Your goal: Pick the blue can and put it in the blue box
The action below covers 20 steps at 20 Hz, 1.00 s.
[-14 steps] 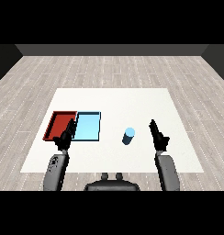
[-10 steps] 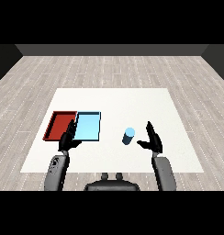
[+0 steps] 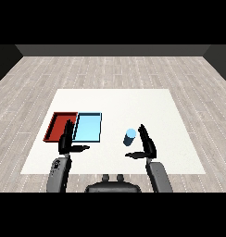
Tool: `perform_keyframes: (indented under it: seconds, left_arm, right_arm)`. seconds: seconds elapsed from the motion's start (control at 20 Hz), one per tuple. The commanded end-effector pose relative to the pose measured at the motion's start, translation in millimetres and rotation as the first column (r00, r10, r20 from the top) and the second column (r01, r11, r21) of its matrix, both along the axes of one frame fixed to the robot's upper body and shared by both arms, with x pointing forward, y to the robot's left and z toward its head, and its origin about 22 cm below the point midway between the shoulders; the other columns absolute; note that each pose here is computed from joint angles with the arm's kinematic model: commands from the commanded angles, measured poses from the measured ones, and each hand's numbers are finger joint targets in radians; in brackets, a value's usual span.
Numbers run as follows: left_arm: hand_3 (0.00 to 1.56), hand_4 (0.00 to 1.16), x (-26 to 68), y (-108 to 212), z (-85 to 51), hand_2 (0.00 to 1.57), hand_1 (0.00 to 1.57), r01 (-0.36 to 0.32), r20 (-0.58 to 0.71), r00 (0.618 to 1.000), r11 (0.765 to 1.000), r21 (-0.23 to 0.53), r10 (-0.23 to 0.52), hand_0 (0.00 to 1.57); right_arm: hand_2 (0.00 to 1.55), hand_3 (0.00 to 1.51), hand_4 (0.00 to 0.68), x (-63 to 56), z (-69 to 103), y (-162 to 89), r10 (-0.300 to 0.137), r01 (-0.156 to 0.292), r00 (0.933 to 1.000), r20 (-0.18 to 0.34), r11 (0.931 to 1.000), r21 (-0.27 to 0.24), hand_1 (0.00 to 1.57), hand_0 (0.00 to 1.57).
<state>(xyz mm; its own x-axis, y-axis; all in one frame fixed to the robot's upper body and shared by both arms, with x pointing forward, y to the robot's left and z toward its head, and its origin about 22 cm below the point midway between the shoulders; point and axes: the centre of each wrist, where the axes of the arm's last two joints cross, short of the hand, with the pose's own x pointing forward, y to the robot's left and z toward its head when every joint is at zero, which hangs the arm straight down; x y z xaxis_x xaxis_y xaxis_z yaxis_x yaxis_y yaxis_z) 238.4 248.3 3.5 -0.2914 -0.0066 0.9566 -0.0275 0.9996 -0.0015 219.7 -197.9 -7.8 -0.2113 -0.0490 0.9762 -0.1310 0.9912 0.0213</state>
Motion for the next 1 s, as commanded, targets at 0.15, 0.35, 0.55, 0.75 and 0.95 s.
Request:
perform_keyframes:
  seconds: [0.15, 0.35, 0.55, 0.75, 0.95]
  left_arm:
    - [0.00, 0.00, -2.6, 7, -20.1, 0.00, 0.00, -0.010, 0.056, 0.998, 1.000, 0.011, 0.009, 0.00]
    - [0.00, 0.00, -4.9, -2, -7.9, 0.00, 0.00, 0.009, 0.039, 0.999, 1.000, -0.002, -0.009, 0.00]
    - [0.00, 0.00, -8.6, 15, -2.5, 0.00, 0.00, -0.016, 0.055, 0.998, 1.000, -0.002, 0.016, 0.00]
    - [0.00, 0.00, 5.8, 3, -29.7, 0.00, 0.00, -0.008, 0.061, 0.998, 1.000, 0.006, 0.008, 0.00]
    - [0.00, 0.00, 9.9, 9, -13.1, 0.00, 0.00, 0.004, 0.047, 0.999, 1.000, 0.011, -0.004, 0.00]
  right_arm:
    - [0.00, 0.00, 0.000, -9.7, 3.4, 3, 0.038, -0.040, 0.9979, 0.052, 0.9984, 0.040, 0.00, 0.00]
    - [0.00, 0.00, 0.000, -4.8, -10.0, -2, 0.023, -0.025, 0.9984, 0.052, 0.9990, 0.038, 0.00, 0.00]
    - [0.00, 0.00, 0.000, 7.6, -11.0, 6, 0.019, -0.021, 0.9982, 0.057, 0.9992, 0.033, 0.00, 0.00]
    - [0.00, 0.00, 0.000, 11.4, -14.5, -4, 0.003, -0.003, 0.9994, 0.035, 0.9998, 0.022, 0.00, 0.00]
    - [0.00, 0.00, 0.000, -7.5, -16.5, -8, -0.018, 0.017, 0.9996, 0.023, 0.9992, 0.035, 0.00, 0.00]
